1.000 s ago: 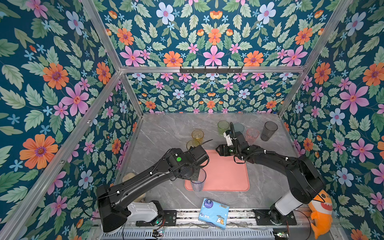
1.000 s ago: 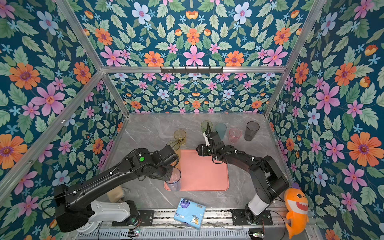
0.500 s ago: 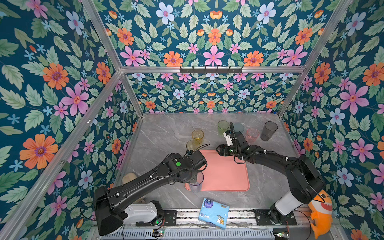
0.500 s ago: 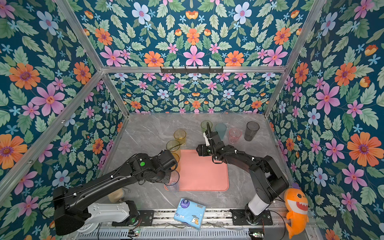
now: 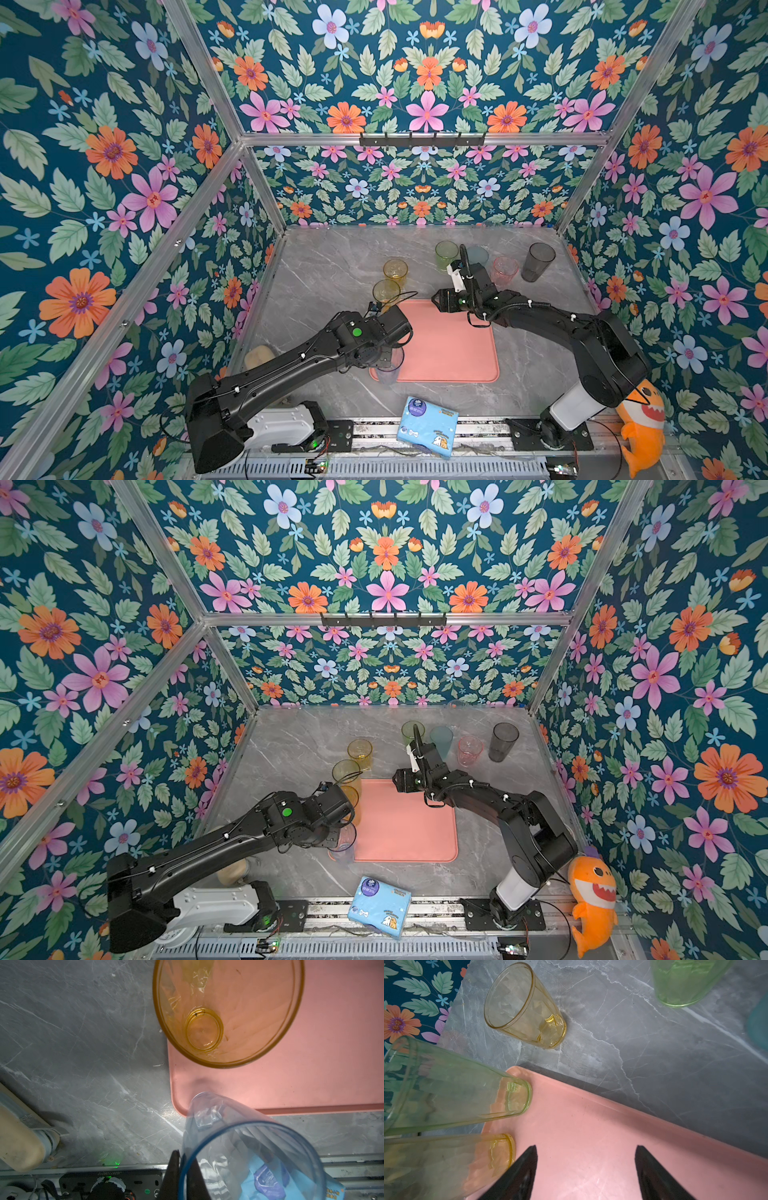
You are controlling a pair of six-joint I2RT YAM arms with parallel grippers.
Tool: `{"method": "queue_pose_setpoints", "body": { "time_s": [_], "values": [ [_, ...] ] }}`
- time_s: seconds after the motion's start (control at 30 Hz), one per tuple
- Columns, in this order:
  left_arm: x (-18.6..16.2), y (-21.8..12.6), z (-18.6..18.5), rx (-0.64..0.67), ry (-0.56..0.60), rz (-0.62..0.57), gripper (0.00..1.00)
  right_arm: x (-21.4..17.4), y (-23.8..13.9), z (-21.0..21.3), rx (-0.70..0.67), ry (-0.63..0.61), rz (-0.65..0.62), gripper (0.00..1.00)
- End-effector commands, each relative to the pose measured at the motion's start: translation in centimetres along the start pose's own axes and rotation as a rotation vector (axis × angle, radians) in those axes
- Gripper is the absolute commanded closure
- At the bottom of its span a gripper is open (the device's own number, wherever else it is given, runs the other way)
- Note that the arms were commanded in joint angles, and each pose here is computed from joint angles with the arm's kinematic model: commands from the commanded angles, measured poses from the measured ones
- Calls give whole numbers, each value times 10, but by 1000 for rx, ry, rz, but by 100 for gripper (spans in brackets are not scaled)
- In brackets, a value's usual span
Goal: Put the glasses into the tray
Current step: 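Lower the blue cup onto the tray beside the yellow cup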
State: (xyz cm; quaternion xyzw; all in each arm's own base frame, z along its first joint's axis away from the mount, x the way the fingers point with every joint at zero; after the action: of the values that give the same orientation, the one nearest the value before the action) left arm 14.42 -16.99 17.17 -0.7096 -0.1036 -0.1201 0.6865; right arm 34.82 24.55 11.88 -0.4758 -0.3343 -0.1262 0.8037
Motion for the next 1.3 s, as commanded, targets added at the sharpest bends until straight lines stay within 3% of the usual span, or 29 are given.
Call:
{"method": "queue_pose_setpoints", "body": {
  "time_s": [0.0,0.83,1.27],
  "values": [
    [7,0,0,6,-22,-39,100,2,0,1,5,11,-3,25],
    [17,4,5,15,-42,-98,100,3,-1,1,1,10,-4,25],
    [10,18,7,16,-53,-68,100,2,-1,1,0,11,-2,24]
  ]
}}
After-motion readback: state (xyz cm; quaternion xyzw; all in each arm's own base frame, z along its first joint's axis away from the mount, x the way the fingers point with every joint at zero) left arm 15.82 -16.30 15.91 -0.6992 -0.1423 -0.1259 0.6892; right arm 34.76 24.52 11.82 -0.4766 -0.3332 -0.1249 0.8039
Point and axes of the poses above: each gripper's point midway between its finger pads, its own y axis out along the fingers, its own z axis along the line the jaws close on, x = y × z, the point moved 2 cm from there along -y, back along the fingers, and after that the axes turned 7 degrees about -y, right-handed, at the moved point
